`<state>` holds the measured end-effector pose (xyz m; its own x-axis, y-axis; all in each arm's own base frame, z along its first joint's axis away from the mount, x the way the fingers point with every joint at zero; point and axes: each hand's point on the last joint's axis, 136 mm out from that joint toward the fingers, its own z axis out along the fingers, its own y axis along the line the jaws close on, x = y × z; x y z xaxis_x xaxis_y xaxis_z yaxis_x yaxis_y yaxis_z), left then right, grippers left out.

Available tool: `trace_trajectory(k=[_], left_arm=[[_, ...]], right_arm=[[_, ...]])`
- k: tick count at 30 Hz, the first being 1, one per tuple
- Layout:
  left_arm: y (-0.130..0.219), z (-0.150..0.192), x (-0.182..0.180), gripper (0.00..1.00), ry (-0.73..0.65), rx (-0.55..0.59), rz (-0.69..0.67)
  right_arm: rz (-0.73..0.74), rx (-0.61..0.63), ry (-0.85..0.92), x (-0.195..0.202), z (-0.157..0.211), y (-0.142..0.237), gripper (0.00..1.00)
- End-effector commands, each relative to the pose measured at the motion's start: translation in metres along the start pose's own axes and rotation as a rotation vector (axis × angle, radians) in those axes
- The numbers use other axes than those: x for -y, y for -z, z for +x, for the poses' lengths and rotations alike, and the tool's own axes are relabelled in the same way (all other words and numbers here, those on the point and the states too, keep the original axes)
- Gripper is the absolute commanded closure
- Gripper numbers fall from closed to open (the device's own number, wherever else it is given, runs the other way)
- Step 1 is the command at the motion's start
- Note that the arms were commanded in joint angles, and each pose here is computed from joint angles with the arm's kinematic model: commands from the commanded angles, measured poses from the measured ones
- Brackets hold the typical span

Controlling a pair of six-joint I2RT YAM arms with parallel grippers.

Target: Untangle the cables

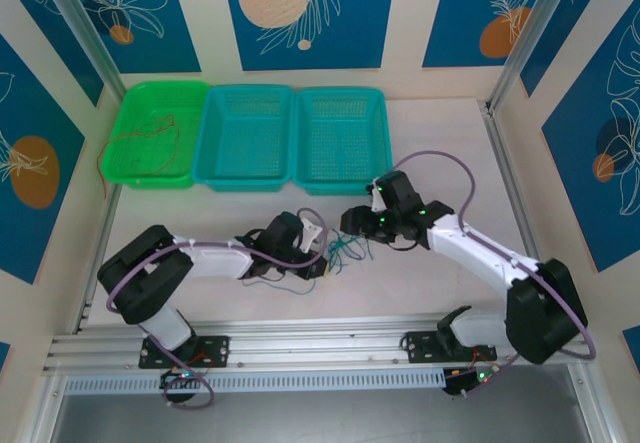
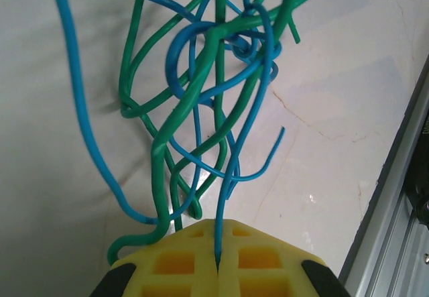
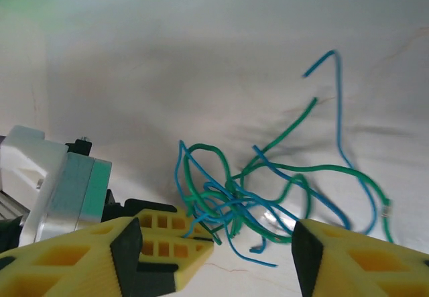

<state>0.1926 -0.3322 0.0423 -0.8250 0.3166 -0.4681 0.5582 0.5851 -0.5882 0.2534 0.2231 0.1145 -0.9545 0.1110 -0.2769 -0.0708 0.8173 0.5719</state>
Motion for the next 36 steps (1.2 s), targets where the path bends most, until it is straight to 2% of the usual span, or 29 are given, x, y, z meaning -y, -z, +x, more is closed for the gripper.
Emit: trace_trajectory(k=[1,7,13,15,18,19,23,27,32,36], left_arm=[[-0.002,0.000,0.001,1.00,-0.006,0.017,-0.001],[0.001,-0.007,0.005,1.00,-0.027,0.038,0.001],[0.004,-0.010,0.007,1.00,-0.035,0.048,0.000],[0.005,-0.011,0.006,1.00,-0.039,0.052,-0.008],[0.009,-0.012,0.002,1.00,-0.041,0.060,-0.044],[0.012,-0.012,-0.003,1.00,-0.035,0.064,-0.072],[0.037,-0.019,-0.024,1.00,-0.019,0.133,-0.224],[0.081,-0.034,-0.034,1.00,0.027,0.266,-0.272],[0.141,-0.046,-0.053,1.00,0.110,0.404,-0.356],[0.162,-0.046,-0.058,1.00,0.126,0.438,-0.378]], right_arm=[[0.002,-0.054,0.042,-0.010,0.005,-0.010,0.35],[0.097,-0.079,0.138,-0.002,0.010,-0.030,0.45],[0.147,-0.087,0.155,0.009,0.008,-0.050,0.66],[0.181,-0.081,0.151,0.014,0.005,-0.053,0.76],[0.255,-0.055,0.139,0.028,0.000,-0.053,0.97],[0.289,-0.038,0.131,0.035,-0.002,-0.051,1.00],[0.460,0.014,0.056,0.076,-0.009,-0.033,1.00],[0.645,0.072,-0.090,0.130,-0.013,-0.001,1.00],[0.664,0.128,-0.284,0.176,-0.015,0.025,1.00],[0.649,0.184,-0.415,0.200,-0.017,0.043,1.00]])
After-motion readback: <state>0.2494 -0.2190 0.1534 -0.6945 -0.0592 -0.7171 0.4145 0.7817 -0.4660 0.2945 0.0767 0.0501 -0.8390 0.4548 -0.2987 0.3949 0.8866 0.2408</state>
